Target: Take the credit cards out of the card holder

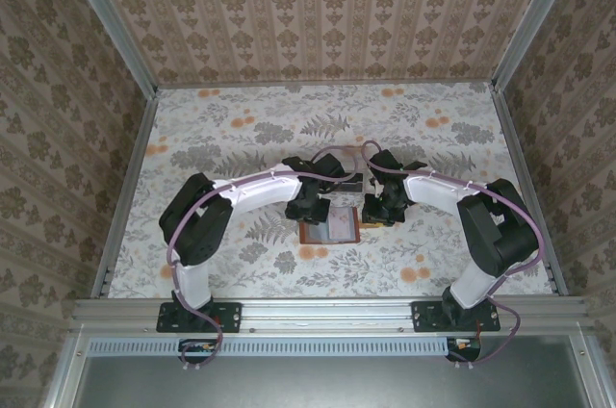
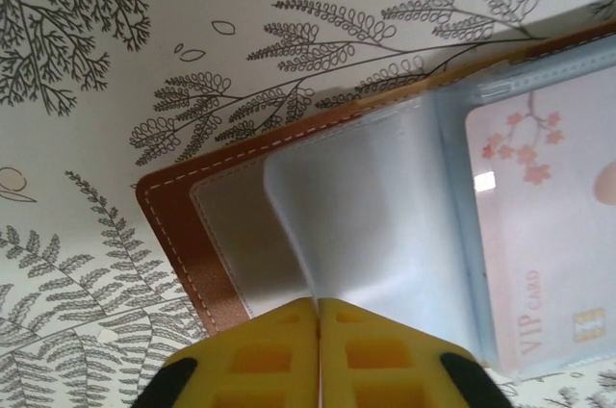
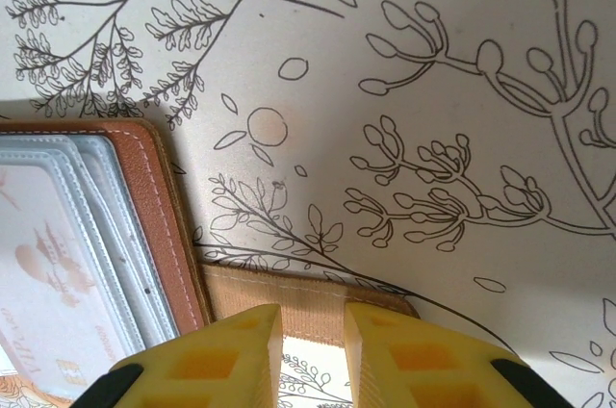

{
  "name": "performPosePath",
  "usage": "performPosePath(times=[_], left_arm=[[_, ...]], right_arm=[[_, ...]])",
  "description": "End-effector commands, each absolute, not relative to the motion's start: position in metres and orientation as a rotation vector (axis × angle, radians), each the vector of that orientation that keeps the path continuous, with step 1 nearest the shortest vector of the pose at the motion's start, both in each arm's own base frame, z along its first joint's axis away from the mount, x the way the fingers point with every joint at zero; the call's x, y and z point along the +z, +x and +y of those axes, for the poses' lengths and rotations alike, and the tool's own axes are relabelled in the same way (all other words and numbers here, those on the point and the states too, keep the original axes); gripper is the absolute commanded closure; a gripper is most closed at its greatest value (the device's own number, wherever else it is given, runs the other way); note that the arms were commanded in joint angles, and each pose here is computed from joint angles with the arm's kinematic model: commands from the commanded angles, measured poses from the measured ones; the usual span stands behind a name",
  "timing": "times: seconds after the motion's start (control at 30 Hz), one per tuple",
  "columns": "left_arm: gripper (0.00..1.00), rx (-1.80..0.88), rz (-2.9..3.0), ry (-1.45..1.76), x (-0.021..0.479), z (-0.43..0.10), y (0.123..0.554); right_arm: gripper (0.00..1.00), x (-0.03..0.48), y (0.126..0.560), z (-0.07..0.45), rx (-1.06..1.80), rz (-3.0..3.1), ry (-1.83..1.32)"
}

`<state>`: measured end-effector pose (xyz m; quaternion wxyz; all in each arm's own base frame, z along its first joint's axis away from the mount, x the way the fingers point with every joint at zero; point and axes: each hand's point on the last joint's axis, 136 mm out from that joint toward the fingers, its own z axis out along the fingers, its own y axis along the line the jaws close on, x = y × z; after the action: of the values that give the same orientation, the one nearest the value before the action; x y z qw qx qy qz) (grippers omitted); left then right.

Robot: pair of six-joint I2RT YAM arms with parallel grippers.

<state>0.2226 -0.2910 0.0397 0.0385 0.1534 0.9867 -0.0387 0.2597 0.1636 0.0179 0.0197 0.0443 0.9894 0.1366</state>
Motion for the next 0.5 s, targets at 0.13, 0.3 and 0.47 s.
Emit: performPosePath(times=[0.13,0.3,0.47], left_arm=[[0.76,-0.031,3.019,0.517,0.041,-0.276,0.22],[0.73,-0.067,2.993,0.507,0.051,-0.273,0.222],[0.78,-0.095,2.971,0.477,0.062,-0.266,0.226]], right_arm=[[0.75,0.021,0.254,0.156,0.353,3.1,0.12],[0.74,0.029,0.255,0.157,0.362,3.088,0.12],[0.74,0.039,0.258,0.161,0.39,3.069,0.117]])
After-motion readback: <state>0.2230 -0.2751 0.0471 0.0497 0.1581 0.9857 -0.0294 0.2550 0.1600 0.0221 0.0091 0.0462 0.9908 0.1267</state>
